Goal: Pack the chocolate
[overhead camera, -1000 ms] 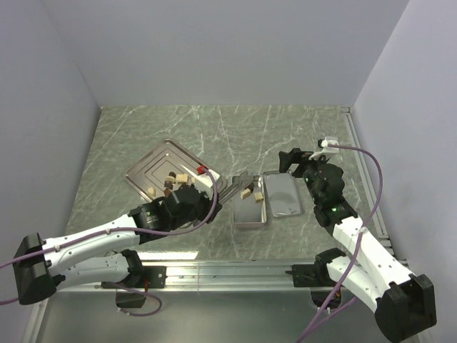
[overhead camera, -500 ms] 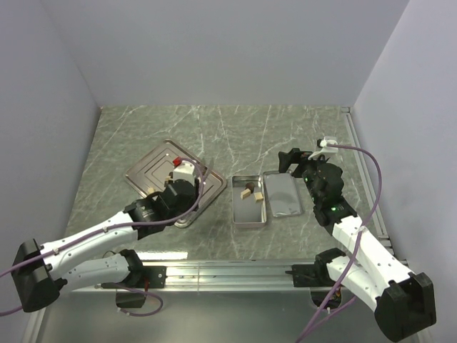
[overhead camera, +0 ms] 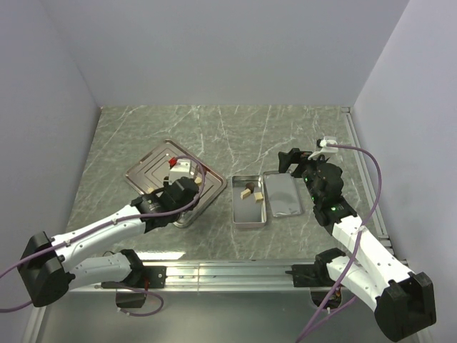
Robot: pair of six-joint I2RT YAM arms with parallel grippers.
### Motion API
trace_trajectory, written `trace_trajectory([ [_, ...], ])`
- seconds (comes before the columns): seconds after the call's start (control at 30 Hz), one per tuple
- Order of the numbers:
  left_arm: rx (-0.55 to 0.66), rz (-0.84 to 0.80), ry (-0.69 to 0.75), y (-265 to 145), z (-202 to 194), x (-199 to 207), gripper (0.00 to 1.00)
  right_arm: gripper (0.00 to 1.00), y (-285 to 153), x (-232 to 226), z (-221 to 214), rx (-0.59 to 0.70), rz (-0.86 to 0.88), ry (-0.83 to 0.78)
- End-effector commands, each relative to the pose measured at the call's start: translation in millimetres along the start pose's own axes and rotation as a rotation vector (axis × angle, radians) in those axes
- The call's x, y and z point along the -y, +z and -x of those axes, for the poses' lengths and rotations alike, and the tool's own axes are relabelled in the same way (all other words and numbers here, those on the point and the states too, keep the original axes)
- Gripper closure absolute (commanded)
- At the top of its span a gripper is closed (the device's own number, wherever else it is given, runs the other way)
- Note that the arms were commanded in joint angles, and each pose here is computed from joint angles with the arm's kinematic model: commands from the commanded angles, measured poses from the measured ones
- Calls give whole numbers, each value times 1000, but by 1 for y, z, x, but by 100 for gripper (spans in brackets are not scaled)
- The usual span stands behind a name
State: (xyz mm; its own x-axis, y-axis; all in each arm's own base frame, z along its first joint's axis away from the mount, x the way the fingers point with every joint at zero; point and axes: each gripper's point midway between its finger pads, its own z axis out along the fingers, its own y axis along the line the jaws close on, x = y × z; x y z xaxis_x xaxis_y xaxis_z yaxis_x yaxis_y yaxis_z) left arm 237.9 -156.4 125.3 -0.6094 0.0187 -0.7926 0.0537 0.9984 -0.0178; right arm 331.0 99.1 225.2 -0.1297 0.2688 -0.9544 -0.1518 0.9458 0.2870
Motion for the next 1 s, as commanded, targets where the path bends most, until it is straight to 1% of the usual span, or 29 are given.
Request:
trace_trajectory([
  [0.0,34,-16,-47,-4,19,7,52,2,2,-8,29,65,18,-2],
  [0.43,-20,-43,4,6,6,18,53,2,2,-8,29,64,17,-2],
  [0.97,-24,-82,13,4,6,24,54,2,3,-7,29,64,13,-2],
])
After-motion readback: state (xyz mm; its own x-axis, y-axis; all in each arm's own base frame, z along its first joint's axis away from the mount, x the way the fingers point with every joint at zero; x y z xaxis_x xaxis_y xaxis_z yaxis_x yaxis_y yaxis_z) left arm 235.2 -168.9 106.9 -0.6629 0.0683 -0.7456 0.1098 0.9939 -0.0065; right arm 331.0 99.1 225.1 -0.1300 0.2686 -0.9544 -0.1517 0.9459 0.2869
